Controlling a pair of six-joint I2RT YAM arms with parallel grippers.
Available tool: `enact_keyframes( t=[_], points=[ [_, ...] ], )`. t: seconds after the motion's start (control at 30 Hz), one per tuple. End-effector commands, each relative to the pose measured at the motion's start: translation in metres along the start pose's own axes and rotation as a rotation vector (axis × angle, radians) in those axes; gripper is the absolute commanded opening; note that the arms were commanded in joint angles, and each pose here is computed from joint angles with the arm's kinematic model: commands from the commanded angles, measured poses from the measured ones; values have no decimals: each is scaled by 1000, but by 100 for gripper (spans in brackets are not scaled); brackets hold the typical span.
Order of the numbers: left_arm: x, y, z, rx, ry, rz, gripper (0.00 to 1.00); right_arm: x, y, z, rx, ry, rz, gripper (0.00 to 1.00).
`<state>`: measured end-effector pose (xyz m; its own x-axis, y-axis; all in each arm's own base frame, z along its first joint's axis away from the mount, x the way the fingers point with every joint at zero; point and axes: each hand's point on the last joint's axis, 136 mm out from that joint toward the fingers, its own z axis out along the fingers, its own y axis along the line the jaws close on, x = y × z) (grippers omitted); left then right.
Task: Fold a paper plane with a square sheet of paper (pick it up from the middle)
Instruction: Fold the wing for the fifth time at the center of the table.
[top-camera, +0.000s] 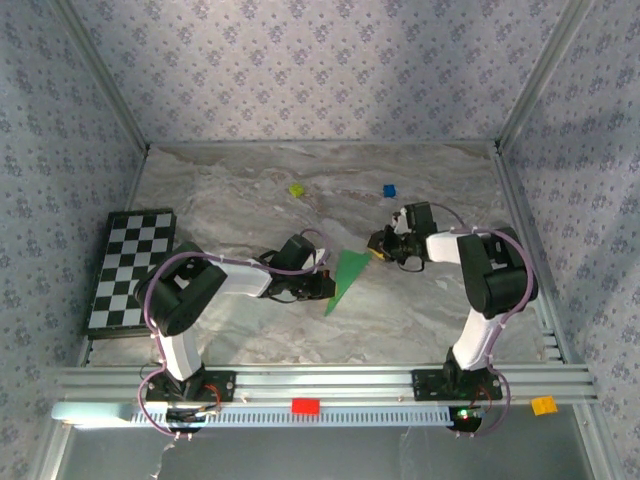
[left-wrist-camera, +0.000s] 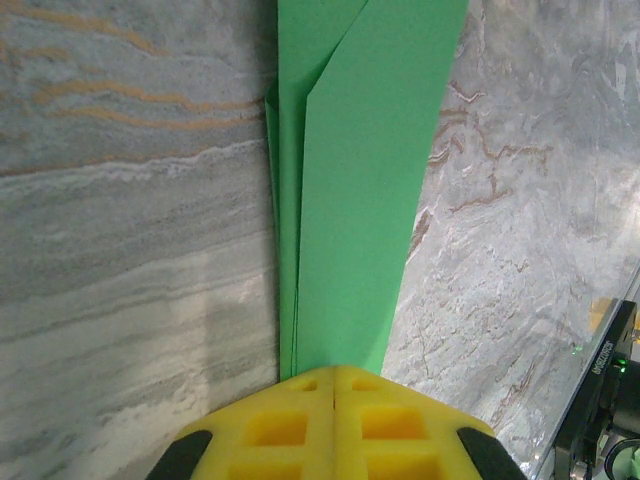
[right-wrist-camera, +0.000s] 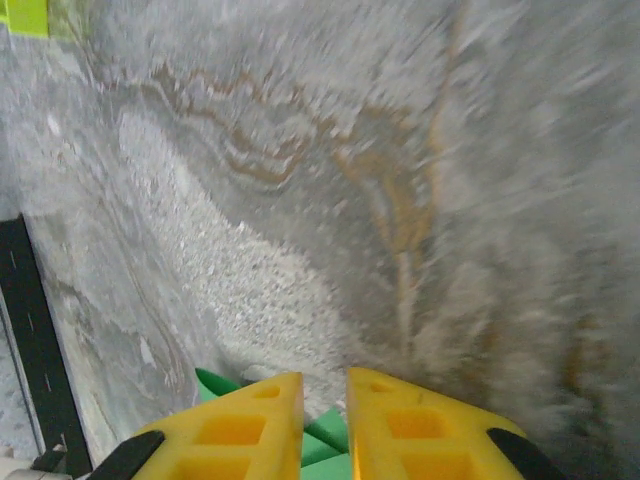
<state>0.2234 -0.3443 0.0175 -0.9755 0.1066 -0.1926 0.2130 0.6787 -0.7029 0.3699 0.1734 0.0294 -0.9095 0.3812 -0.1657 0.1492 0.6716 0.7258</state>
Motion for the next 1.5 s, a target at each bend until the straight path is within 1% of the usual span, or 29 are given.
enact_keyframes(
  t=[0.0,0.1,0.17,0.2,0.33,0.37,0.53,0.67,0.77,0.9,0.97,1.07,1.17,1.23,1.37,1.47],
  points=[
    [44,66,13,-207,111,-90,0,-12,25,-20,-33,-65,-82,21],
    [43,65,13,-206,109,-88,0,0,44,-29,-55,-61,-139,22],
    [43,64,13,-204,107,-86,0,19,53,-22,-68,-14,-171,22],
    [42,64,13,-202,106,-86,0,30,53,-16,-62,20,-178,20],
    [40,61,12,-198,99,-84,0,56,34,1,-13,72,-159,14],
    [40,60,12,-196,99,-85,0,61,28,4,-5,87,-145,10],
    [34,49,9,-165,89,-75,0,70,-2,14,79,117,-117,4],
    [19,25,-1,-129,61,-42,0,76,-15,18,114,147,-111,2],
    [0,1,-15,-106,21,-3,0,77,-17,19,119,159,-110,2],
    [-25,-31,-28,-56,-26,33,3,79,-17,18,124,170,-110,1],
    [-33,-46,-26,-13,-23,52,4,79,-19,17,134,168,-112,1],
    [-40,-62,-13,46,10,61,2,79,-21,17,137,170,-106,1],
    [-40,-62,3,55,45,52,2,80,-21,16,132,165,-93,1],
    [-35,-54,15,41,80,38,1,80,-21,16,130,168,-91,1],
    [-19,-23,30,-47,122,10,1,82,-24,17,138,171,-86,1],
    [-1,-5,32,-91,142,-11,0,83,-29,16,155,171,-84,1]
  ],
)
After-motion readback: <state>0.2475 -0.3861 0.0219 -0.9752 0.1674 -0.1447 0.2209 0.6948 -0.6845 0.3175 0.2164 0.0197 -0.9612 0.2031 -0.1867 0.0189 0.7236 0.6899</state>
